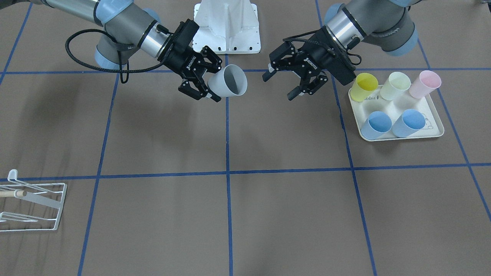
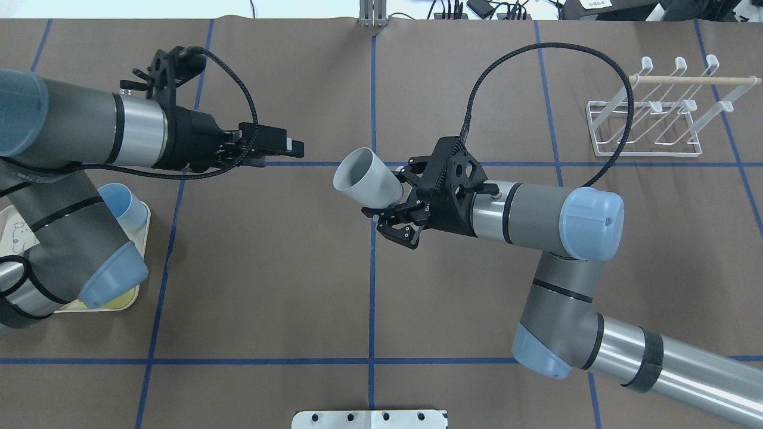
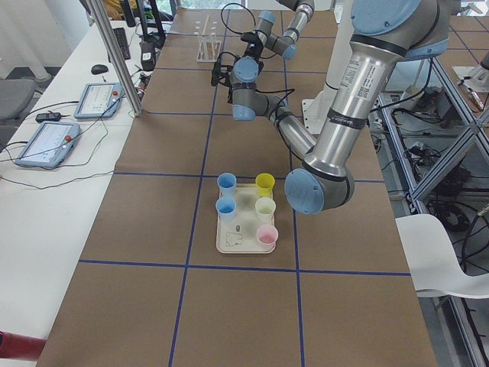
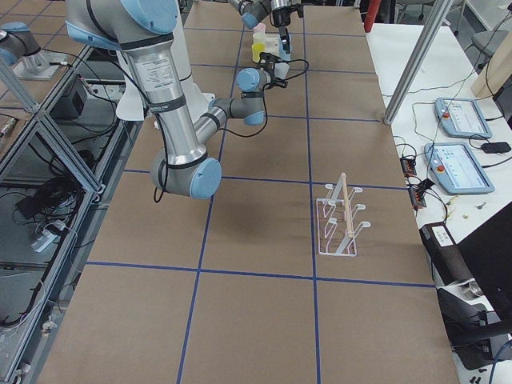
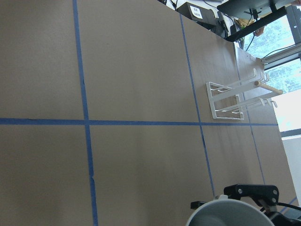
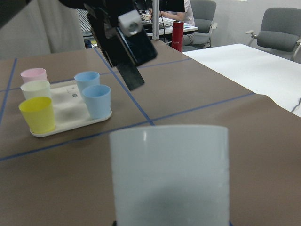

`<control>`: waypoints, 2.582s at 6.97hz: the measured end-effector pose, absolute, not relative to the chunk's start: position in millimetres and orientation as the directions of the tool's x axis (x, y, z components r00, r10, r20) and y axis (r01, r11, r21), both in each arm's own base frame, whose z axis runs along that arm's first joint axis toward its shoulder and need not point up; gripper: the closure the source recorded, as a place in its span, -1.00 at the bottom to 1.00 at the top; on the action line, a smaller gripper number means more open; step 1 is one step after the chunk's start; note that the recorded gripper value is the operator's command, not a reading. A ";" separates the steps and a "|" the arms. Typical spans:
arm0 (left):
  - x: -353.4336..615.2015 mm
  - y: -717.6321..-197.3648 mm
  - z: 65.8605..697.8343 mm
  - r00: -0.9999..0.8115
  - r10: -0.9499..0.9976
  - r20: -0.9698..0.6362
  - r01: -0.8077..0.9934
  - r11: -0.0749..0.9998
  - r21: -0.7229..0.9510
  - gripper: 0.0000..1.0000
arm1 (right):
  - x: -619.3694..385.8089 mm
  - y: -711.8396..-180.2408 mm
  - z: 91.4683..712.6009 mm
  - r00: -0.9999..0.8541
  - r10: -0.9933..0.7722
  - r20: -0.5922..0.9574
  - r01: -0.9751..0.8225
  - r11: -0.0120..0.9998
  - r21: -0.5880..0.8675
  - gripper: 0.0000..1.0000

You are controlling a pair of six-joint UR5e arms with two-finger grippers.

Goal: Transfer IKEA cup to right arm and place on rack

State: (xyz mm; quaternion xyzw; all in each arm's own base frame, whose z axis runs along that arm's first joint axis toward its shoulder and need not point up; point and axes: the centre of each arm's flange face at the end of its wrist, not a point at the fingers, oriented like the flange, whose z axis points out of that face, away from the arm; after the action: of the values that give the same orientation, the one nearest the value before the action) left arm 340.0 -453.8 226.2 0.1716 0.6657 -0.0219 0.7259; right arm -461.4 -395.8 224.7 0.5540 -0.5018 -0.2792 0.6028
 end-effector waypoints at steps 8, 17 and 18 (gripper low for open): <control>122.3 -471.4 441.7 0.599 0.544 -0.588 -0.012 0.740 0.673 -1.00 | -219.6 -557.1 288.4 0.543 -0.768 -0.338 0.697 0.188 0.692 1.00; 107.9 -467.6 455.5 0.606 0.549 -0.575 -0.029 0.738 0.675 -1.00 | -108.9 -631.2 472.1 -0.023 -0.790 -0.613 0.999 -0.045 0.021 1.00; 107.9 -467.6 455.5 0.606 0.549 -0.575 -0.029 0.738 0.675 -1.00 | -118.0 -633.0 476.4 -0.029 -0.784 -0.620 0.999 -0.048 0.015 1.00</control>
State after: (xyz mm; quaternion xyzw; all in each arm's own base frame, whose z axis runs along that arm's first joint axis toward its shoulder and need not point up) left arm 107.9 -467.6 455.5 0.3184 0.4088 0.1725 0.8377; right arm -118.0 -633.0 476.4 0.2426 0.2215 -0.6820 0.6534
